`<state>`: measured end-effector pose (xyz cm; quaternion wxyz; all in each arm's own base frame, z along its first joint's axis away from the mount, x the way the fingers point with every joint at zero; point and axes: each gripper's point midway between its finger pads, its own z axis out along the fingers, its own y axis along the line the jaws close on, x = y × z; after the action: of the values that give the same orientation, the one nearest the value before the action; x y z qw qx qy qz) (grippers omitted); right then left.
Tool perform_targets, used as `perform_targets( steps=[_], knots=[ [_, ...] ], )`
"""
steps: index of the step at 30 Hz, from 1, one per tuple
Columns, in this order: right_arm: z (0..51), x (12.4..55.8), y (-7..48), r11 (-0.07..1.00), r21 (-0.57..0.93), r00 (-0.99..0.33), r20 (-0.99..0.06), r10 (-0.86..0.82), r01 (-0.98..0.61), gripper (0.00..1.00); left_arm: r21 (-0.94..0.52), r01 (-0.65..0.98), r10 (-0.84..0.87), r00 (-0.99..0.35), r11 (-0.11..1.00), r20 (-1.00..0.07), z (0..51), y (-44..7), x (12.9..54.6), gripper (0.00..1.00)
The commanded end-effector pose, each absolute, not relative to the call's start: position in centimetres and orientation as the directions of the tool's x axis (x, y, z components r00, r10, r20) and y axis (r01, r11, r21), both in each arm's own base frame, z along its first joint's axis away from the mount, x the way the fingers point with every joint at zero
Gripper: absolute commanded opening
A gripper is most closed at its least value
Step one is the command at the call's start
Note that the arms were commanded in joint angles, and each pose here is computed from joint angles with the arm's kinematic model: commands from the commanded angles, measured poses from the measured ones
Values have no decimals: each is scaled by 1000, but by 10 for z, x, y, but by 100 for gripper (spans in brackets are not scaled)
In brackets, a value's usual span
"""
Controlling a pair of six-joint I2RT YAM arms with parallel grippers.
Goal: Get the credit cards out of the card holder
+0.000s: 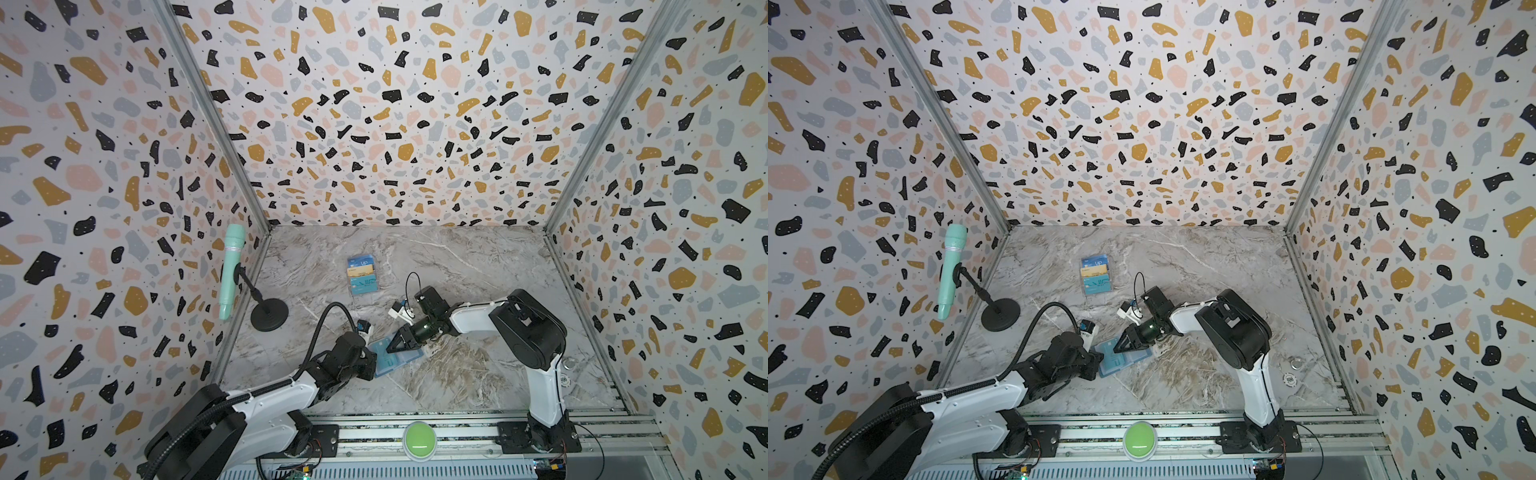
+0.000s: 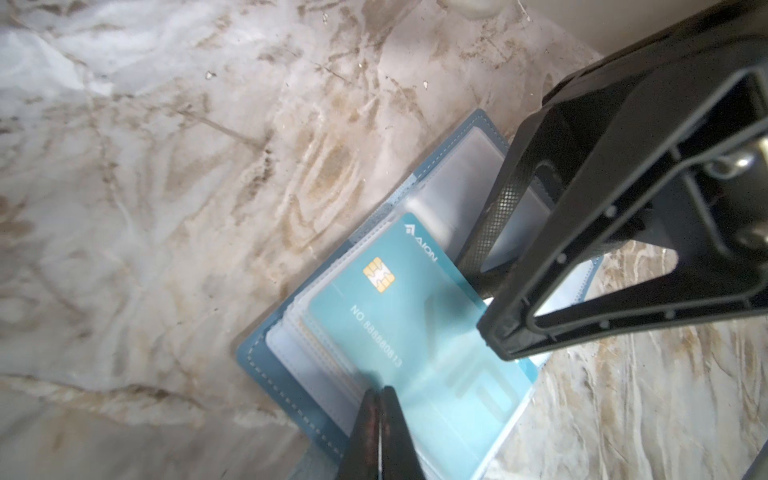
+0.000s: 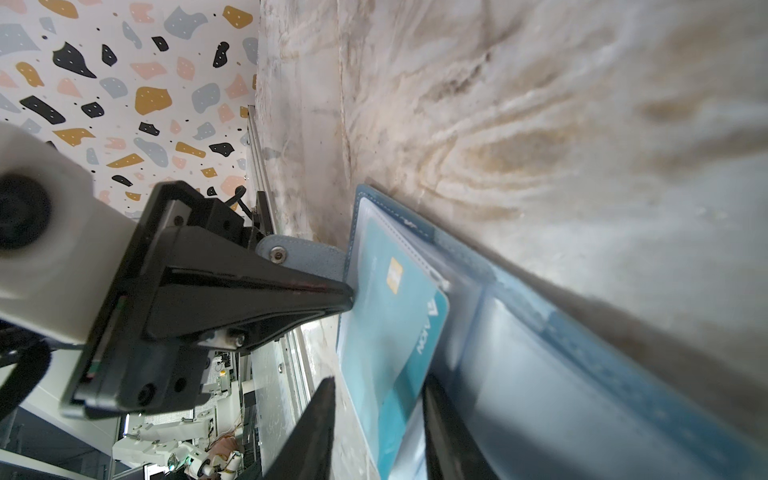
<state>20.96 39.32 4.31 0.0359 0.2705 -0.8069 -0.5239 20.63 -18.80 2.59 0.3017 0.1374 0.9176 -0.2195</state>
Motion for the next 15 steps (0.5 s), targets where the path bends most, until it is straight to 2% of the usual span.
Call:
perform_targets(
  steps=[1,15],
  knots=[
    [71,169,419,152,894,-773,-267,-576,-422,35,-330,401,154,-803,855,-576,13,-187,193,7],
    [97,174,419,122,880,-774,-329,-541,-460,32,-329,400,153,-801,855,-578,14,-187,193,7]
  ],
)
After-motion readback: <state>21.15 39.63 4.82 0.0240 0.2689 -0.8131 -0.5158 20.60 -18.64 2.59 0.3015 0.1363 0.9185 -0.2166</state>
